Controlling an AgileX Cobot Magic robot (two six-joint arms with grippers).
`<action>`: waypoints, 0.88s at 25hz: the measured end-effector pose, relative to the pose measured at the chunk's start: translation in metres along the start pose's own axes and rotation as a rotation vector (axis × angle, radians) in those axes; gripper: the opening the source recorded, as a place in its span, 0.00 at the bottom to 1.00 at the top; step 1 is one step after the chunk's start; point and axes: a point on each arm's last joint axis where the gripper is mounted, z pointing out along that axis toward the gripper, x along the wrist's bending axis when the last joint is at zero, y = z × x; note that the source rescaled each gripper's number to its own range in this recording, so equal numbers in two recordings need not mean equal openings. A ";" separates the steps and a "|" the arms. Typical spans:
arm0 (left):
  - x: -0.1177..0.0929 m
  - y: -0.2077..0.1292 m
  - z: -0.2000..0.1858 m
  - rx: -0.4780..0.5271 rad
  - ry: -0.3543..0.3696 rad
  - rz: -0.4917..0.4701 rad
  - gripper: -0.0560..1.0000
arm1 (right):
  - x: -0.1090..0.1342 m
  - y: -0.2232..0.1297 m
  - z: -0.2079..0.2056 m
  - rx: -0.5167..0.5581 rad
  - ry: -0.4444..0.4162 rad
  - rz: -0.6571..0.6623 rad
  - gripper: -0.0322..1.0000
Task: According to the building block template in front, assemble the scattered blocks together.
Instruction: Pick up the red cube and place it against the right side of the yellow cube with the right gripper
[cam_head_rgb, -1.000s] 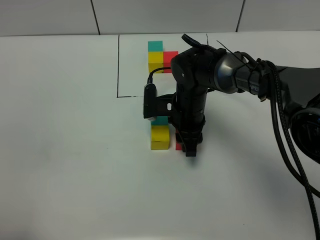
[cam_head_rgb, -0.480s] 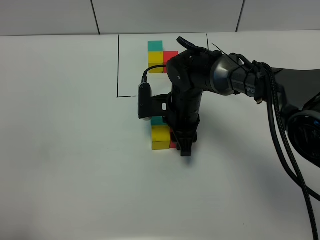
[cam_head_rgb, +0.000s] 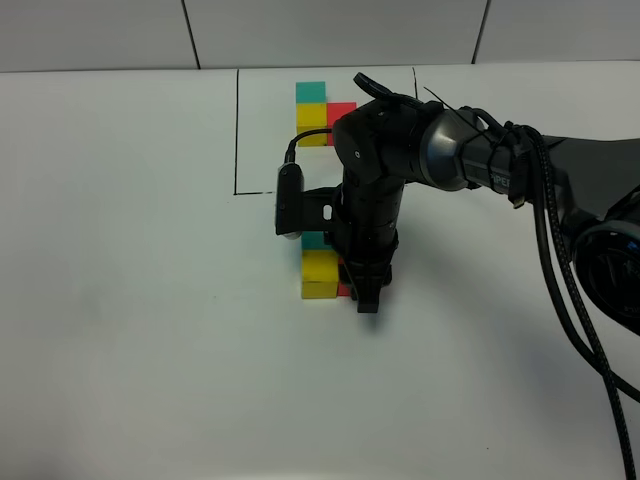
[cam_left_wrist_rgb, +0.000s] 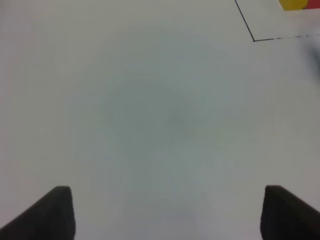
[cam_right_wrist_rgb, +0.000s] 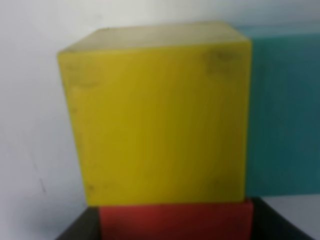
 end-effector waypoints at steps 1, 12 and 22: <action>0.000 0.000 0.000 0.000 0.000 0.000 0.82 | 0.000 0.000 0.000 0.000 0.000 0.000 0.04; 0.000 0.000 0.000 0.000 0.000 -0.001 0.82 | 0.000 0.000 0.000 -0.001 0.002 0.018 0.04; 0.000 0.000 0.000 0.000 0.000 -0.001 0.82 | 0.004 0.005 0.000 -0.017 0.014 0.059 0.66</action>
